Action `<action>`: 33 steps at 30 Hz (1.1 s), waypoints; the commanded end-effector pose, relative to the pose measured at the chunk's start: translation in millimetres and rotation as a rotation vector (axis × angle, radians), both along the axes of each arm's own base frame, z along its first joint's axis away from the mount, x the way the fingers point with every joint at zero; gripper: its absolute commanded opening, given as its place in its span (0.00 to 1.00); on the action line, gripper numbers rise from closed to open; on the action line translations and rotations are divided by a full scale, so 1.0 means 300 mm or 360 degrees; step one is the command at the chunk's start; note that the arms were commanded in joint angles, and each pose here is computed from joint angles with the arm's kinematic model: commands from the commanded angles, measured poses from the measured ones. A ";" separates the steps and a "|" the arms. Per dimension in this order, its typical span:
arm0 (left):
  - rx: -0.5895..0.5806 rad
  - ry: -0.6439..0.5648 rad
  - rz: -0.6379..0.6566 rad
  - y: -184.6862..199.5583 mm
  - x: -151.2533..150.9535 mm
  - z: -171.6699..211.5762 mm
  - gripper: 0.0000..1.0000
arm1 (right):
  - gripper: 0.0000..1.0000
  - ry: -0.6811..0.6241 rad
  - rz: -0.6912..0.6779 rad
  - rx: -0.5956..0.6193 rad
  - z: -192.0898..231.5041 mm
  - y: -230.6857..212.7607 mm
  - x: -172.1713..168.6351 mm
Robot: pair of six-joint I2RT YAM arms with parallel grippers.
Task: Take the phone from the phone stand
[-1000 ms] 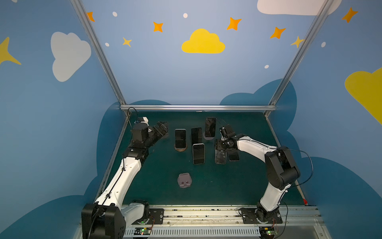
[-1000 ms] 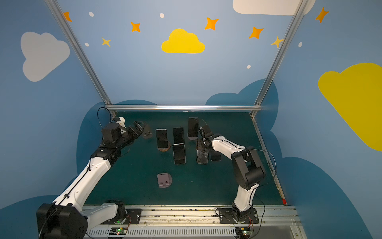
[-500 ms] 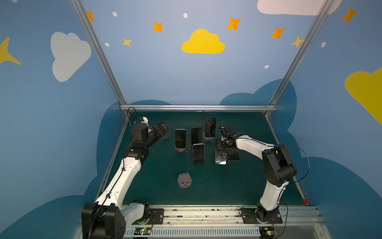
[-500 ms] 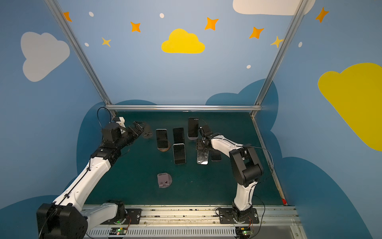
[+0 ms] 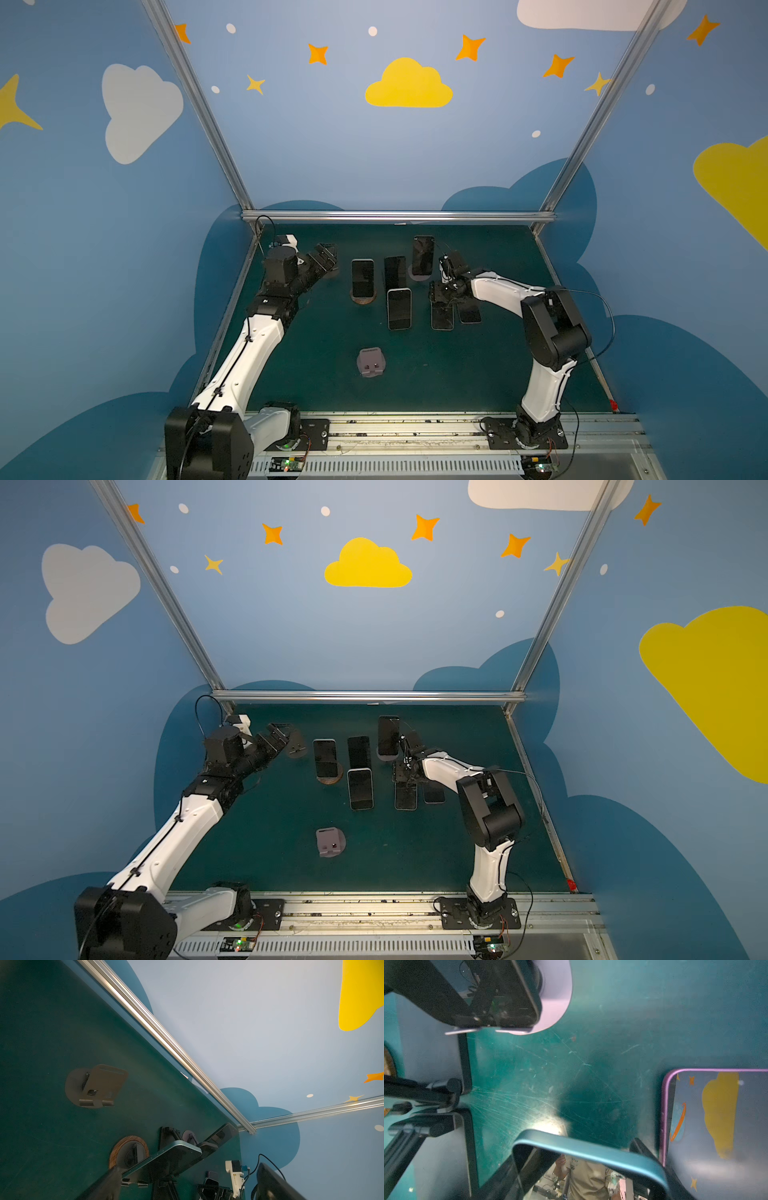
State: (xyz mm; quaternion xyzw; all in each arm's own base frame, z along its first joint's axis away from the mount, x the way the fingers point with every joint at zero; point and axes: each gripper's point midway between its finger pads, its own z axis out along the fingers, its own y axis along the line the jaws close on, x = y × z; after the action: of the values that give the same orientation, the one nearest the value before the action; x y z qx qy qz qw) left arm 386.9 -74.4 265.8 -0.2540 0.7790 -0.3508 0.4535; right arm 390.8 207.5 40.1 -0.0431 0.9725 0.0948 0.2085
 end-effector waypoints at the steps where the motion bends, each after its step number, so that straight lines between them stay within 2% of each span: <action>1: -0.0012 -0.0061 -0.0009 0.000 0.012 0.045 1.00 | 0.61 0.0042 0.0054 -0.0069 -0.041 -0.008 -0.003; 14: -0.0022 -0.0058 -0.0009 -0.002 0.011 0.044 1.00 | 0.64 0.0091 0.0045 -0.0163 -0.086 -0.050 -0.007; 26: -0.0020 -0.0070 -0.0007 0.000 0.006 0.053 1.00 | 0.69 0.0123 -0.0052 -0.0237 -0.106 -0.084 -0.006; 33: -0.0016 -0.0061 -0.0005 -0.001 0.009 0.045 1.00 | 0.71 0.0074 -0.0090 -0.0404 -0.100 -0.095 -0.014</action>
State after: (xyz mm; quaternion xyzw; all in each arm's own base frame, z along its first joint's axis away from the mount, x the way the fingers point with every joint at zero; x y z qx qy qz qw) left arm 387.1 -74.3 266.4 -0.2551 0.7778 -0.3522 0.4538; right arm 393.5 192.2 21.6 -0.0390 0.9798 0.0249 0.1946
